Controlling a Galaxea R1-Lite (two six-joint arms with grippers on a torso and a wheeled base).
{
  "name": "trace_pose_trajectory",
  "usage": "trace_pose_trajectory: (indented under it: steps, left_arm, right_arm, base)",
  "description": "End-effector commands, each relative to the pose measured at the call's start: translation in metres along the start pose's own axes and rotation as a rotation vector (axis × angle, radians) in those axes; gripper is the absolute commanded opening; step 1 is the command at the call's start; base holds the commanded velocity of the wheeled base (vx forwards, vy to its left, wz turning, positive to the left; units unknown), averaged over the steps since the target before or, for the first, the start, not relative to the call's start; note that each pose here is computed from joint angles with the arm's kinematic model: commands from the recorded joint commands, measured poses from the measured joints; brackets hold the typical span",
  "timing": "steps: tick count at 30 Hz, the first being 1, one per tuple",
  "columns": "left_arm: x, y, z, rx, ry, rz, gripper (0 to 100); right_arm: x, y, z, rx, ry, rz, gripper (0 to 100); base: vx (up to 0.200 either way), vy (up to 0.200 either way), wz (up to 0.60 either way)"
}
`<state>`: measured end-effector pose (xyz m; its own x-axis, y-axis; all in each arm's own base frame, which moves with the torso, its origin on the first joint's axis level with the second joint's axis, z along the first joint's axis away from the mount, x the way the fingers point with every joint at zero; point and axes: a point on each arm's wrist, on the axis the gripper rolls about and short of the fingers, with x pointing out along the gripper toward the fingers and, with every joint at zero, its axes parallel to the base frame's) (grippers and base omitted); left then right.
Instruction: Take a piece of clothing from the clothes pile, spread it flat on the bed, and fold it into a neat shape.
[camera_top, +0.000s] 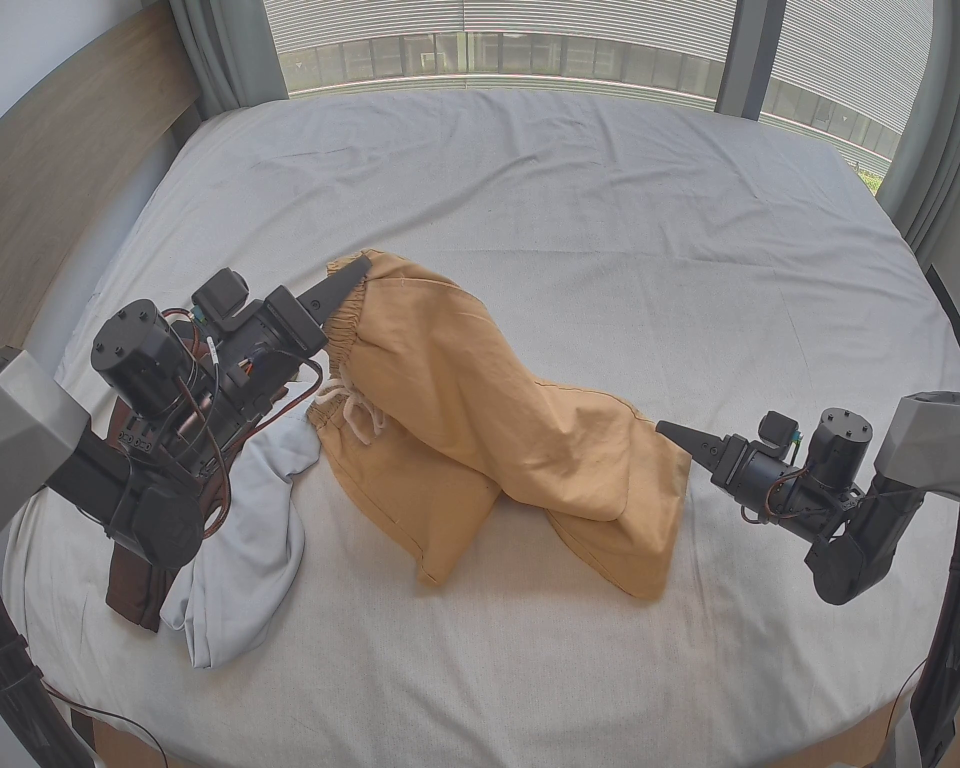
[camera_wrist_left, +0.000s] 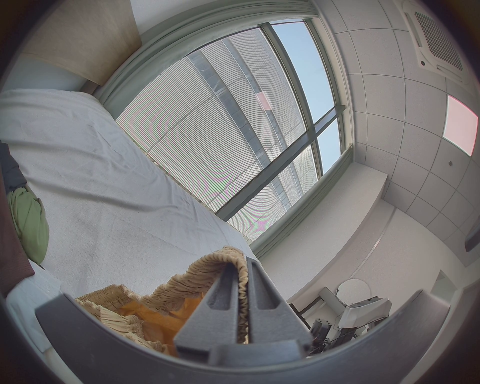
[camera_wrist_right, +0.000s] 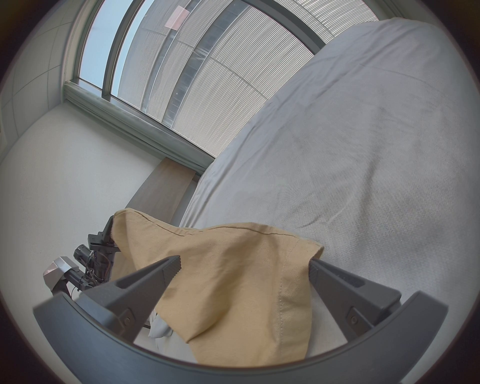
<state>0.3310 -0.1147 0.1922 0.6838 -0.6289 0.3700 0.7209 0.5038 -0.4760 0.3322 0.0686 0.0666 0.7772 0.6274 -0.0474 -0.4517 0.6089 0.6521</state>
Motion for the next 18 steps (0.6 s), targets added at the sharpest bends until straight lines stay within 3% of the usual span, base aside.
trace_pose_trajectory:
  steps: [1, 18]
  left_arm:
    - [0.0, 0.0, 0.0, 0.002, -0.001, -0.002, 0]
    - [0.0, -0.002, 0.0, 0.002, -0.001, -0.006, 0]
  right_arm:
    - [0.015, -0.026, -0.012, 0.037, 0.022, -0.033, 100]
    - [0.034, -0.03, -0.005, 0.119, -0.011, 0.009, 100]
  base:
    - [0.0, 0.0, 0.0]
    - [0.0, 0.0, 0.0]
